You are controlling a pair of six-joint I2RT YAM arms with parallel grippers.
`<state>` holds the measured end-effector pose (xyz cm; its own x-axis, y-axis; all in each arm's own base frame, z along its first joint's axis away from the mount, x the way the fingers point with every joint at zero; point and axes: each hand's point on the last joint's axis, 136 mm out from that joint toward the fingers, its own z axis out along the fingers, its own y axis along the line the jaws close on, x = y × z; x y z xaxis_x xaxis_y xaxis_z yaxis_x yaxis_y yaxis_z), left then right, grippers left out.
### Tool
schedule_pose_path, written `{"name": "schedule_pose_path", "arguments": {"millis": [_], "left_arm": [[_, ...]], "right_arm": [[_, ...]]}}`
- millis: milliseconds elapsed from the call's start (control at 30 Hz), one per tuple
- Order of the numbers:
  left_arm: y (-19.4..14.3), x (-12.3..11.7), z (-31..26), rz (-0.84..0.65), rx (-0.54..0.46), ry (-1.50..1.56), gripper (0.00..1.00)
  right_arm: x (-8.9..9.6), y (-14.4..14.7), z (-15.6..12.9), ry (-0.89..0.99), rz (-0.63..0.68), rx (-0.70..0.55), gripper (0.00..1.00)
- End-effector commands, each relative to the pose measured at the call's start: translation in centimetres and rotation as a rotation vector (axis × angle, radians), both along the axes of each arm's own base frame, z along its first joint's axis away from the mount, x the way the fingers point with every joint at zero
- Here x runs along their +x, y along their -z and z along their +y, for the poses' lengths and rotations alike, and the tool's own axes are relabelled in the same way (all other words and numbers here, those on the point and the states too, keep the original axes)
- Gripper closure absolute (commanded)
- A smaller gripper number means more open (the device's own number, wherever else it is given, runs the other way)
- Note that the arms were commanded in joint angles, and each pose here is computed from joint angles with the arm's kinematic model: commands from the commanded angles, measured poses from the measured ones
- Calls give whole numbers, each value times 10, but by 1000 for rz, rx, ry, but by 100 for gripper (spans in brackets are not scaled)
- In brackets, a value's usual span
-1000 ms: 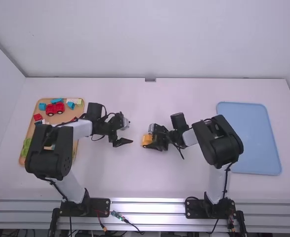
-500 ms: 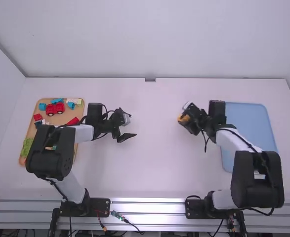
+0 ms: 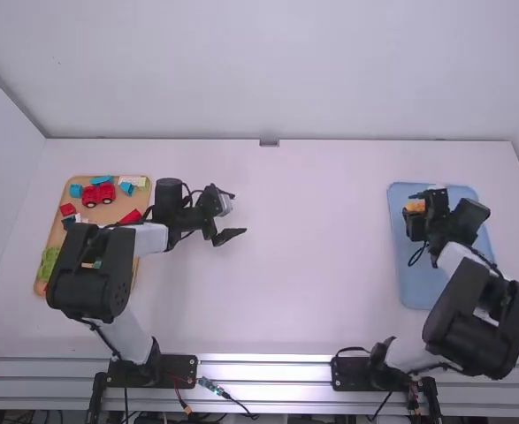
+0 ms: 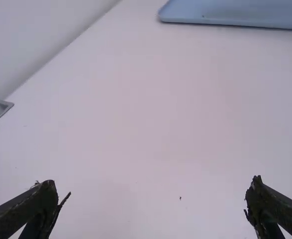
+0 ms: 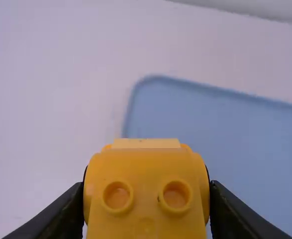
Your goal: Assemble lego blocks to make yellow taxi
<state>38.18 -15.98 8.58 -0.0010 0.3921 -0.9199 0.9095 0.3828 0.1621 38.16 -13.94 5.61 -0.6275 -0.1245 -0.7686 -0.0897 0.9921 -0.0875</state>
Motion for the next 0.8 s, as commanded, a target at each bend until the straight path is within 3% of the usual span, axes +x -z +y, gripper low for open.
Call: {"name": "schedule_pose_path", "arguments": {"millis": [0, 100, 167, 200, 267, 500, 767], "left_arm": [[-4, -7, -6, 10, -25, 25, 1], [-4, -7, -5, 11, -25, 24, 1], [-4, -7, -6, 11, -25, 24, 1], [-4, -7, -6, 10, -24, 24, 1], [-5, -7, -5, 7, -25, 24, 1], [-2, -3, -3, 39, -19, -18, 1], [9, 22, -5, 156, 46, -229, 1]], "right_arm": [[-12, 29, -9, 81, 46, 94, 65], [-14, 48, -18, 111, 51, 106, 65], [-15, 56, -20, 120, 62, 111, 54], [-15, 58, -20, 119, 66, 114, 42], [-15, 58, -19, 132, 67, 128, 1], [-11, 31, -9, 125, 41, 121, 1], [-14, -43, 16, 163, 14, 51, 1]]}}
